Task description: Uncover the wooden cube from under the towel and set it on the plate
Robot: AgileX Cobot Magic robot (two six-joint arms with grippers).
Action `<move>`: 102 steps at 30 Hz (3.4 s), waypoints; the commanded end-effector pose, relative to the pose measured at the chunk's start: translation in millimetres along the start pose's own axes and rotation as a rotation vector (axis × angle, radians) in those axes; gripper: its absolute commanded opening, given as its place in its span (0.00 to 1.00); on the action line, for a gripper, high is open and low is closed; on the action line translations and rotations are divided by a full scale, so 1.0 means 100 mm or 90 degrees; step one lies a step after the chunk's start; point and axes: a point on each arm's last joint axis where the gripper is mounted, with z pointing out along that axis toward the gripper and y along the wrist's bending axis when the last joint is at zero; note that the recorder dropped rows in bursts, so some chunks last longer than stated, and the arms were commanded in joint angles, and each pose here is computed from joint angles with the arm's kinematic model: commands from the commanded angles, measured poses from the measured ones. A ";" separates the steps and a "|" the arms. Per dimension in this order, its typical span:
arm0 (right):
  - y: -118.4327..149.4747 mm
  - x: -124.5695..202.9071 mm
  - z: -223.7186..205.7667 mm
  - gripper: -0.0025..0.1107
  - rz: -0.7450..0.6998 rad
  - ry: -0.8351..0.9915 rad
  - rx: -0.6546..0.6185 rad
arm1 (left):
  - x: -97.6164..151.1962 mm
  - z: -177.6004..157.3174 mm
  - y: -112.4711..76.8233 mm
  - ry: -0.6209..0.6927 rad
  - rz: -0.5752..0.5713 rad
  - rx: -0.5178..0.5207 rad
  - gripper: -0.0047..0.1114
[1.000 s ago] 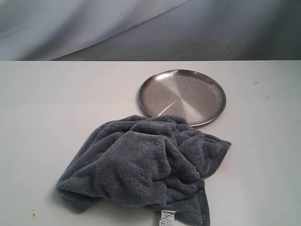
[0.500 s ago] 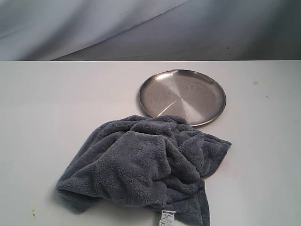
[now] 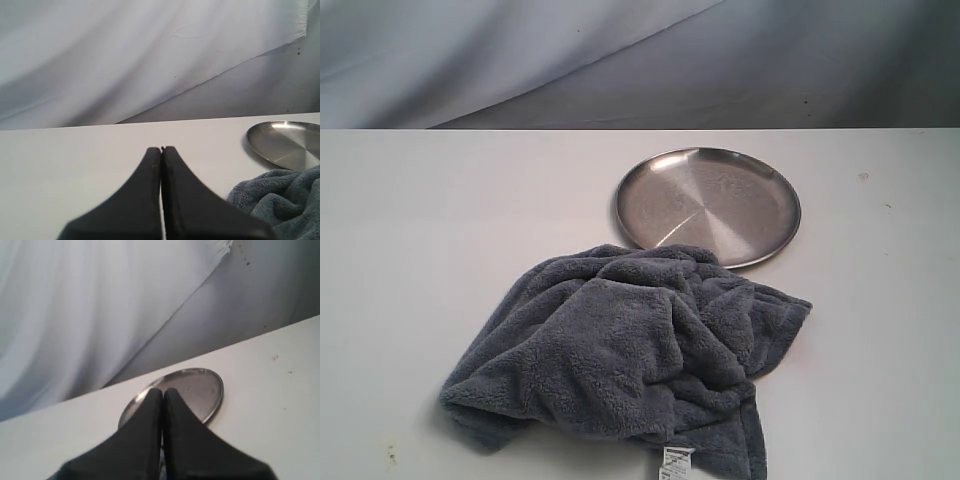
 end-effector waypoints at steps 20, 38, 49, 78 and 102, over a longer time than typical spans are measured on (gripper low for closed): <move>0.40 -0.52 0.91 0.02 -0.161 0.378 -0.077 | 0.01 0.00 0.00 -0.002 -0.003 0.003 0.04; 0.82 0.00 1.91 0.02 -0.273 0.604 -0.051 | 0.01 0.00 0.00 -0.002 -0.003 0.003 0.04; 0.89 0.48 2.42 0.02 -0.273 0.744 0.005 | 0.01 0.00 0.00 -0.002 -0.003 0.003 0.04; 0.81 0.35 3.13 0.02 -0.330 0.502 0.167 | 0.01 0.00 0.00 -0.002 -0.003 0.003 0.04; 2.13 0.94 3.67 0.02 -0.275 0.764 -0.131 | 0.01 0.00 0.00 -0.002 -0.003 0.003 0.04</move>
